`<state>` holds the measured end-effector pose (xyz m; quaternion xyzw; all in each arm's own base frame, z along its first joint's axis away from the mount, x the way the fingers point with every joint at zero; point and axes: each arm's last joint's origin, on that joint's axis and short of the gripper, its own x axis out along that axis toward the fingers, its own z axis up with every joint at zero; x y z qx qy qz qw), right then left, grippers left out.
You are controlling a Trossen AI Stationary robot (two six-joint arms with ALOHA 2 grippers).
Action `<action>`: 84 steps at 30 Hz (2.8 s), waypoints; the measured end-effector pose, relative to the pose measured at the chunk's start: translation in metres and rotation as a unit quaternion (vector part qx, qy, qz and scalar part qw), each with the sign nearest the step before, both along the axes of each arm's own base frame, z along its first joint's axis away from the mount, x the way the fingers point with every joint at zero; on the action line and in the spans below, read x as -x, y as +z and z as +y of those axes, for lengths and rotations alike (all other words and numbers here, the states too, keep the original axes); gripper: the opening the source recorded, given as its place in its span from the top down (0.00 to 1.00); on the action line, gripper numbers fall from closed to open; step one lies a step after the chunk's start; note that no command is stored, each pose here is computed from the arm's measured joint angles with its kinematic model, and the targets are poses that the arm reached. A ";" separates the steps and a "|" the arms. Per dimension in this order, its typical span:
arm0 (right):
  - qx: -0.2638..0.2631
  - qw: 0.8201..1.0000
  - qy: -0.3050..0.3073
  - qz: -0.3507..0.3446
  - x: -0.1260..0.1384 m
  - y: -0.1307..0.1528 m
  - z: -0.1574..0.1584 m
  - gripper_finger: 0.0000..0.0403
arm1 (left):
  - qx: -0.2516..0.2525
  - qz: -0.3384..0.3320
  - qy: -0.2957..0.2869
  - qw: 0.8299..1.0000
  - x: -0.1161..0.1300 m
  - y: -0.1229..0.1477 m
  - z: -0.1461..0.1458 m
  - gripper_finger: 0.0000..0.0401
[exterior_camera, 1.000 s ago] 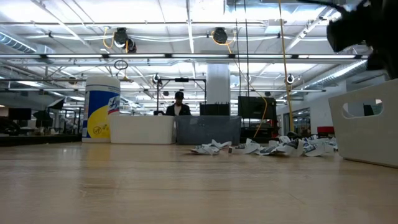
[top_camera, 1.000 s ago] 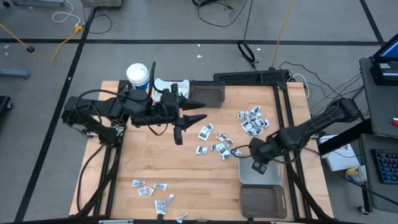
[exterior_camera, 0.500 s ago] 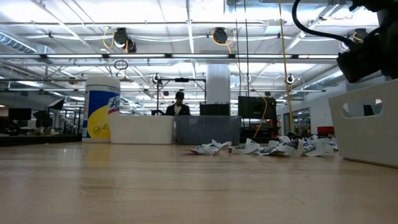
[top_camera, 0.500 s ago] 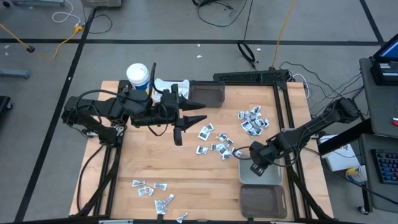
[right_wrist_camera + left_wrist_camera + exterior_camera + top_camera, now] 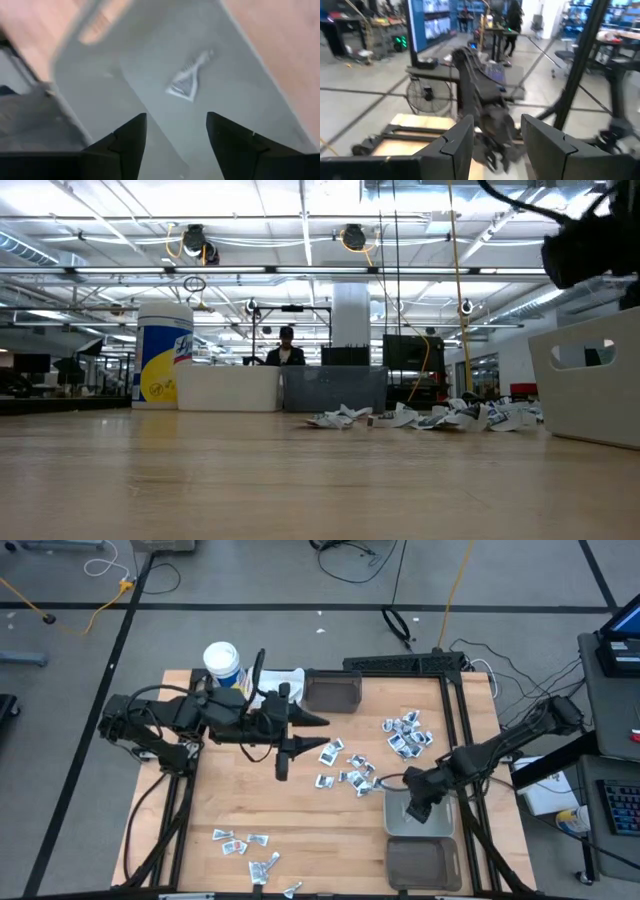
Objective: Pick & Place First Aid Supplies
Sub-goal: Put the orange ointment pack into the gray bin
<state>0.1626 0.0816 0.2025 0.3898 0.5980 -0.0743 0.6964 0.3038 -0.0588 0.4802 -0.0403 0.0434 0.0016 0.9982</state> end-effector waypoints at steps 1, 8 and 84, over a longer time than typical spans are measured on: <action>-0.001 1.000 -0.005 -0.015 0.002 0.004 -0.003 0.50 | 0.004 0.011 0.000 1.000 0.001 -0.002 0.000 0.58; 0.022 0.964 -0.050 -0.260 0.005 0.050 -0.021 0.54 | 0.025 0.085 0.006 0.996 0.003 -0.016 0.000 0.58; 0.218 0.706 -0.024 -0.673 -0.045 0.132 -0.048 0.54 | -0.136 0.690 -0.034 0.710 0.047 -0.312 -0.167 0.58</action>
